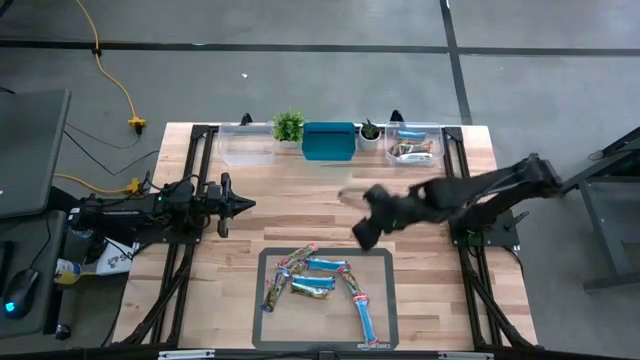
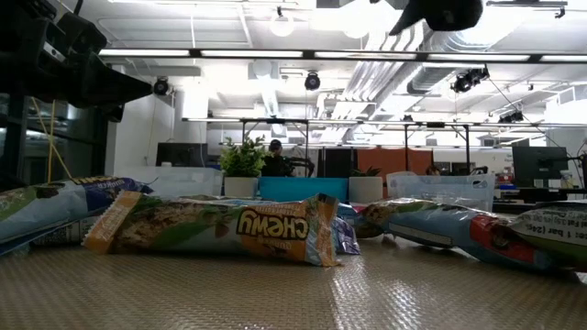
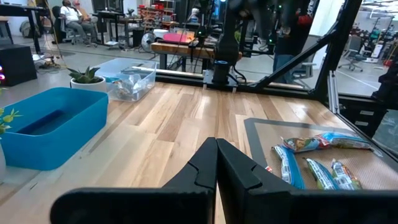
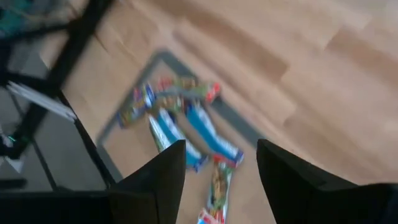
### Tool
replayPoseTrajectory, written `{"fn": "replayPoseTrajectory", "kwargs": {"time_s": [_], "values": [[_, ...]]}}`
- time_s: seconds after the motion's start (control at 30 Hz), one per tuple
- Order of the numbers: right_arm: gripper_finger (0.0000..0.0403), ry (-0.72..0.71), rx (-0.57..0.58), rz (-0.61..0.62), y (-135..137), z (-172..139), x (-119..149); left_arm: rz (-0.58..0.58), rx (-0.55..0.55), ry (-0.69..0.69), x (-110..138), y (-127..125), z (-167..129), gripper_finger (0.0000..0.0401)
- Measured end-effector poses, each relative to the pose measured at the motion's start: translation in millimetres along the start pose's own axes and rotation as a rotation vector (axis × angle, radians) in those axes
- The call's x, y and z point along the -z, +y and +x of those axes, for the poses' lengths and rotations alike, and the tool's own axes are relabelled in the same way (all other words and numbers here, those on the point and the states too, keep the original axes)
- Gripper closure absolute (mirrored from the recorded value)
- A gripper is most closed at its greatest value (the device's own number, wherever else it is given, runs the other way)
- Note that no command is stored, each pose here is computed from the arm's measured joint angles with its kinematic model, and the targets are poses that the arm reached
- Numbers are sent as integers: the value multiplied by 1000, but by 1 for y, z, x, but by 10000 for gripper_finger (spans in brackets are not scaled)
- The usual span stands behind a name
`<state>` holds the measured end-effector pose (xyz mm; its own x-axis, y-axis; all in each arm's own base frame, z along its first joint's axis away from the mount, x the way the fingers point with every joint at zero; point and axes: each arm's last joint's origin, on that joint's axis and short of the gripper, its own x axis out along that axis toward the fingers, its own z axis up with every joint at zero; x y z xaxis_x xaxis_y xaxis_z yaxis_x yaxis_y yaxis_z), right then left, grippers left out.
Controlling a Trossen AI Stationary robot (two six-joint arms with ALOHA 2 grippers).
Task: Pick and place Granola Bars by type
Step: Put the red granola bar into the blue bin
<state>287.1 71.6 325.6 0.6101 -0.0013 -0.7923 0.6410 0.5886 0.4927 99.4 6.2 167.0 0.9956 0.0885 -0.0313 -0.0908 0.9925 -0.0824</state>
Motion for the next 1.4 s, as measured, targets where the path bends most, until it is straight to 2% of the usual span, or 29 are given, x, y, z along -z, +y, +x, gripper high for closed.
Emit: {"fn": "replayPoseTrajectory", "kwargs": {"time_s": [0.13, 0.3, 0.53, 0.7, 1.07, 1.4], "values": [[222, 103, 68, 23, 12, 39, 26, 0, 0, 0, 0, 0, 0, 400], [222, 240, 179, 142, 15, 88, 56, 0, 0, 0, 0, 0, 0, 400], [222, 332, 177, 156, 19, 136, 76, 0, 1, 0, 0, 0, 0, 400], [222, 350, 187, 145, 18, 146, 80, 0, 0, 0, 0, 0, 0, 400], [220, 388, 202, 76, 16, 146, 86, 0, 0, 0, 0, 0, 0, 400], [185, 408, 220, 48, 13, 153, 90, 0, 0, 0, 0, 0, 0, 400]]}}
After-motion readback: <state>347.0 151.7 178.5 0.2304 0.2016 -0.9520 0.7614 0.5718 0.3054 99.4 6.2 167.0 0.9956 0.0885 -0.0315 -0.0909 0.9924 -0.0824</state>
